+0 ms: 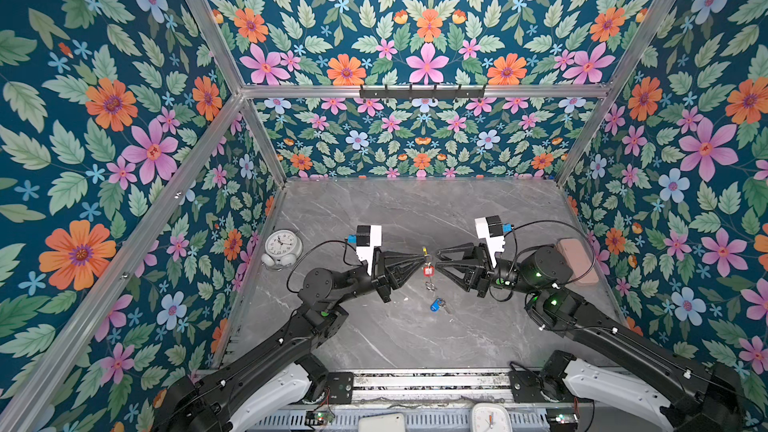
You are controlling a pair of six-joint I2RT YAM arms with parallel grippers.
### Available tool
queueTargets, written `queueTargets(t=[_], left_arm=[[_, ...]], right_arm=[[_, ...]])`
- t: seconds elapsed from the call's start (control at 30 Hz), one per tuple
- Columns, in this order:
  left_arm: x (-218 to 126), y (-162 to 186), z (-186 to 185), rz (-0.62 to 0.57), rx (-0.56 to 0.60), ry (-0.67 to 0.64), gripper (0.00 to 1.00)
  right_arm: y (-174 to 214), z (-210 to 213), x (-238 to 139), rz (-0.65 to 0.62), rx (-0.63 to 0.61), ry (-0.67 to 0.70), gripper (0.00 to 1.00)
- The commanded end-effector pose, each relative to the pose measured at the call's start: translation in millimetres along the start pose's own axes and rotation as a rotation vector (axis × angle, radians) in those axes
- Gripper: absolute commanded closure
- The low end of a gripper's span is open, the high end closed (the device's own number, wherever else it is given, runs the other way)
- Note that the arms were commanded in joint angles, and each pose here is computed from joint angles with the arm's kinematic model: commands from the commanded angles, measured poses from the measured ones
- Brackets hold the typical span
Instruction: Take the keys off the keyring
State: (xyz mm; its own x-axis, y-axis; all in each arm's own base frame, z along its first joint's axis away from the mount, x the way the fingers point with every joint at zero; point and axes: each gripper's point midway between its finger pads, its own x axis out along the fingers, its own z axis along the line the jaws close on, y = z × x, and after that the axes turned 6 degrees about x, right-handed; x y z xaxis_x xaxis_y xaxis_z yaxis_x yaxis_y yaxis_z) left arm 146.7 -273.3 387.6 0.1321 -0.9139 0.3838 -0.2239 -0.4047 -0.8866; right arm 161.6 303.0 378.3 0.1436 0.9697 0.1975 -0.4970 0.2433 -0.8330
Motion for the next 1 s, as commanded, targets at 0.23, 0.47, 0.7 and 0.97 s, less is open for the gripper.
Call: queueTargets(t=[0.23, 0.47, 0.7, 0.97], left_arm=[[-2.7, -8.3, -6.0, -0.044, 0.020, 0.021, 1.00], [-2.8, -7.8, -4.6, -0.043, 0.016, 0.014, 1.00], [-2.0, -6.9, -2.1, -0.038, 0.011, 0.001, 1.00], [-6.7, -4.0, 0.1, 0.000, -0.005, -0.045, 0.62]], right_arm=[[-12.6, 6.4, 6.9, -0.066, 0.007, -0.042, 0.73], [-11.2, 4.3, 9.1, -0.053, 0.016, -0.034, 0.84], [-3.8, 0.9, 10.7, 0.000, -0.001, 0.003, 0.99], [4.7, -10.8, 3.1, 0.110, -0.043, 0.141, 1.00]])
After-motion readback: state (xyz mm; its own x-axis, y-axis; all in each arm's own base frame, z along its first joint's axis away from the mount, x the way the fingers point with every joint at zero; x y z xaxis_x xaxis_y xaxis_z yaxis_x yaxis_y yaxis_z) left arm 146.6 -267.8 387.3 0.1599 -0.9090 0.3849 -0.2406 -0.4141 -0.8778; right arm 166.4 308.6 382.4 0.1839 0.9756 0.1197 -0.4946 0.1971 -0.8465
